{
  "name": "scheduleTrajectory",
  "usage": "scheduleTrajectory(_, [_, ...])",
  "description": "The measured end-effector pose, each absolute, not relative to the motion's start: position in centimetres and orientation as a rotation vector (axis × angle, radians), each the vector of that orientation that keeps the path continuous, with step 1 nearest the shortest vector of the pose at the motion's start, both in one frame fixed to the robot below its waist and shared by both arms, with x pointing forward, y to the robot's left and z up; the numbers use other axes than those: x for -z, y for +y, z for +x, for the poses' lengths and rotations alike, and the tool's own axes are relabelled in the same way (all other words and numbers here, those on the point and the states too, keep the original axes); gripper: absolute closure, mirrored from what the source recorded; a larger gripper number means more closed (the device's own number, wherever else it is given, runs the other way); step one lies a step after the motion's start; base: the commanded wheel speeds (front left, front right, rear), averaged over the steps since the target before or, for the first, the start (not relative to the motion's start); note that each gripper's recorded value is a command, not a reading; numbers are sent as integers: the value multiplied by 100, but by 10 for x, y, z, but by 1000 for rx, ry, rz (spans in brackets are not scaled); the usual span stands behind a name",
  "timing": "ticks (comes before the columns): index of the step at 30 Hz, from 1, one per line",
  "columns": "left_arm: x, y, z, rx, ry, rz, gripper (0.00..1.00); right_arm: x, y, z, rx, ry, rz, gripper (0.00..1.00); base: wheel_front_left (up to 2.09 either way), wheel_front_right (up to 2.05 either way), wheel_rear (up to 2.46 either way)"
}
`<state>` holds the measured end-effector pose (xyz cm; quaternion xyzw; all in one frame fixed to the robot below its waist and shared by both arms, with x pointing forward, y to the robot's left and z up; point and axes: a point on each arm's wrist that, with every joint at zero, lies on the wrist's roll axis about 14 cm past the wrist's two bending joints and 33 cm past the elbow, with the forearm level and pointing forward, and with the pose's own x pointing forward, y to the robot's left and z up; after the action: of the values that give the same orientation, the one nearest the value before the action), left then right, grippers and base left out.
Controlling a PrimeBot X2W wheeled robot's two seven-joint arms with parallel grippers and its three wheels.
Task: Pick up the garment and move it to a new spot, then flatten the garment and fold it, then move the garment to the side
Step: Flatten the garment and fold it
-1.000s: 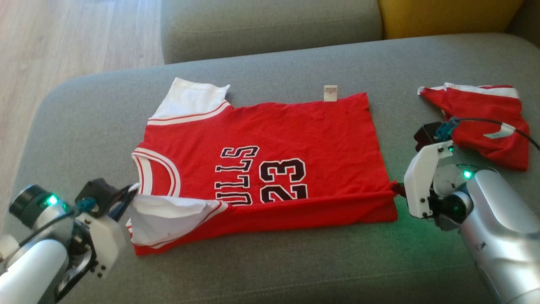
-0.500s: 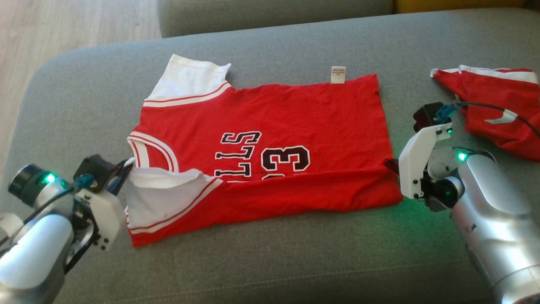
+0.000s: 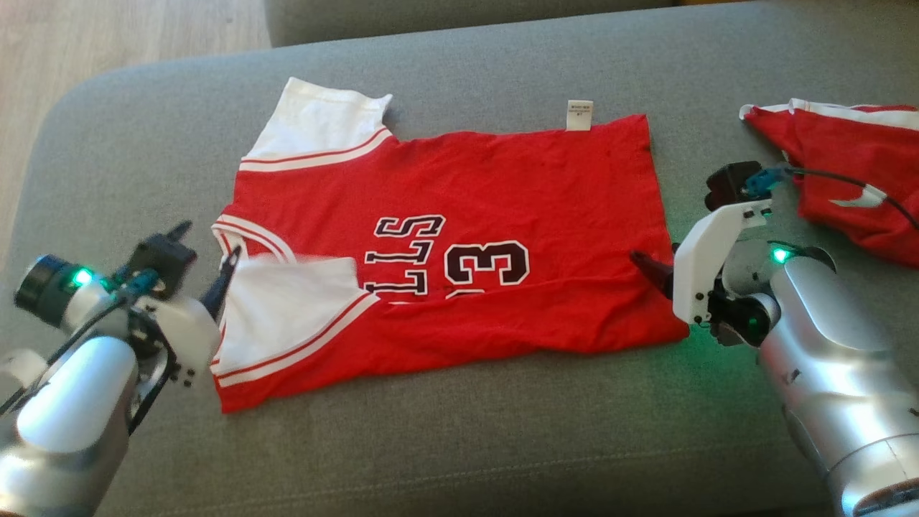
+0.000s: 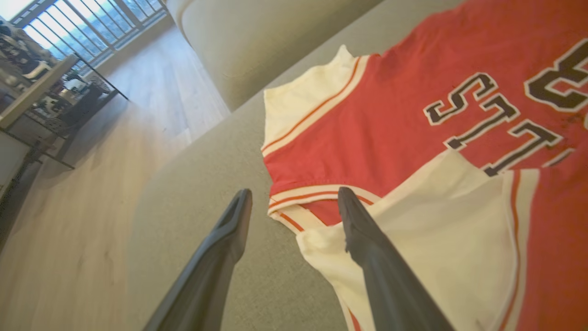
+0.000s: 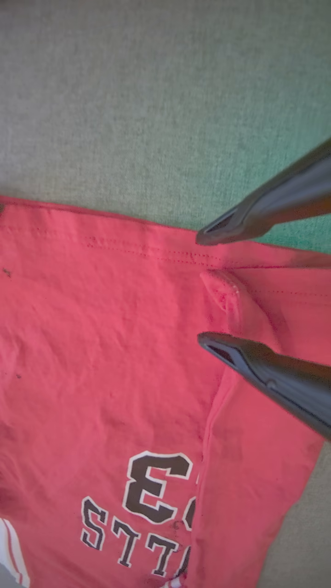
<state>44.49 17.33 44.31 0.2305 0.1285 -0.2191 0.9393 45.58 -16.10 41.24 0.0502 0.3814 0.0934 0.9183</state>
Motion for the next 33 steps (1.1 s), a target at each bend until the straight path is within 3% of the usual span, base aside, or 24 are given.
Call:
scheduleTrajectory(8, [-514, 201, 462, 180, 25, 314, 0, -455, -171, 471, -150, 516, 145, 0, 0, 0, 0])
scheduleTrajectory(15, [-577, 223, 424, -36, -194, 62, 0, -501, -170, 459, -157, 193, 147, 0, 0, 0, 0])
scheduleTrajectory(23, [-553, 223, 374, -115, -173, -48, 0, -525, -180, 437, -127, -10, 103, 0, 0, 0, 0])
scheduleTrajectory(33, [-502, 197, 338, -95, -48, -85, 0, -511, -182, 390, -61, -57, 101, 0, 0, 0, 0])
